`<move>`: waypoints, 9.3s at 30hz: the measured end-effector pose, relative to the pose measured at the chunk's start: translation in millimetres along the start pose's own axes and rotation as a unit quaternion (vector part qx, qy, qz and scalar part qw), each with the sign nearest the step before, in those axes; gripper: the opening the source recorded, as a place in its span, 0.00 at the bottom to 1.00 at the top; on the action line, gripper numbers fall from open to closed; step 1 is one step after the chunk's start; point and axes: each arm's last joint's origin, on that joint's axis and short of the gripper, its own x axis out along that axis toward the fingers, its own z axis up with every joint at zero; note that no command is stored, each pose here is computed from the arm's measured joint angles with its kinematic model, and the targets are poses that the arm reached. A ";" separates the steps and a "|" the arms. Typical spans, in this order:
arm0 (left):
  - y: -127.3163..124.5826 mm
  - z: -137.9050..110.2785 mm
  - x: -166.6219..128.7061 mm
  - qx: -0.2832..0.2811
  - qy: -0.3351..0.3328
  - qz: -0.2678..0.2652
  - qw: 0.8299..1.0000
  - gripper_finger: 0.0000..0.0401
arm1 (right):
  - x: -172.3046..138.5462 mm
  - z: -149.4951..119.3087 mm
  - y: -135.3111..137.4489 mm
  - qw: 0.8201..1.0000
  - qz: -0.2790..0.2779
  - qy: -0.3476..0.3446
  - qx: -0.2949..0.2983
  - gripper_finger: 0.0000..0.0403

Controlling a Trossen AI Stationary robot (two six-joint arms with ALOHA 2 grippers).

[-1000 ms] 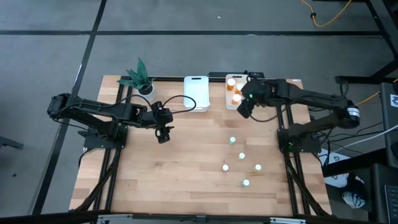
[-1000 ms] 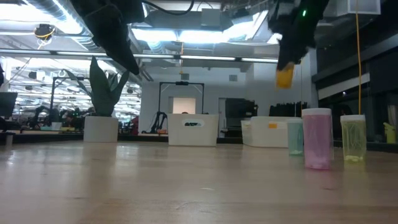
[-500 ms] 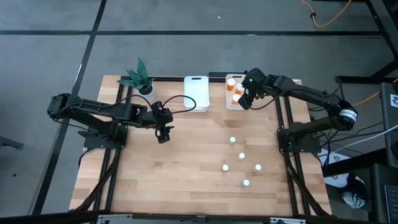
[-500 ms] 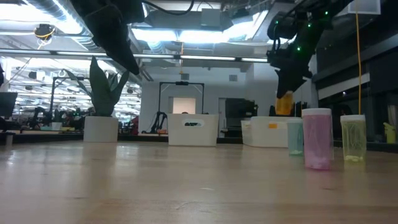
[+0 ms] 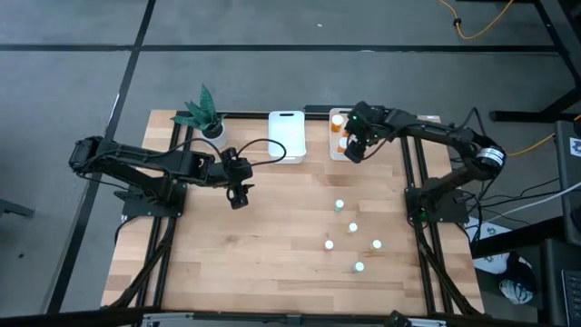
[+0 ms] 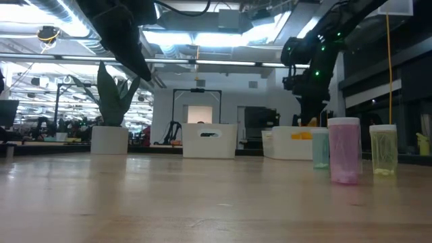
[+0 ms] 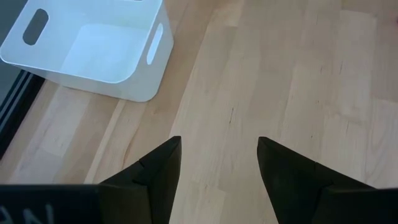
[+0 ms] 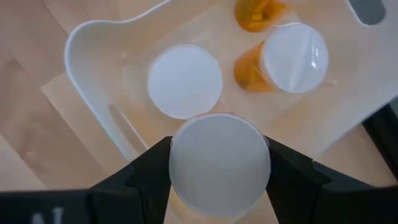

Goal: Pick and place medicine bottles into bin by pill shape (circle, oval)
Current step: Put the big orange bottle into the right white bin, then put the small green tablet bottle into the left white bin

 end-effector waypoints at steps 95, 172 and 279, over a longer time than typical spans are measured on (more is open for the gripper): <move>-0.1 -0.2 0.0 0.004 0.001 0.000 1.000 0.50 | 4.5 18.2 -21.8 0.997 0.073 -0.002 0.000 0.58; -3.1 7.2 1.0 -0.049 -0.030 -0.025 0.998 0.50 | -132.3 -109.7 120.7 0.986 0.141 0.024 0.084 0.73; -73.9 145.0 225.5 0.052 -0.089 -0.175 0.979 0.24 | -120.5 -147.1 154.4 0.982 0.177 0.039 0.057 0.73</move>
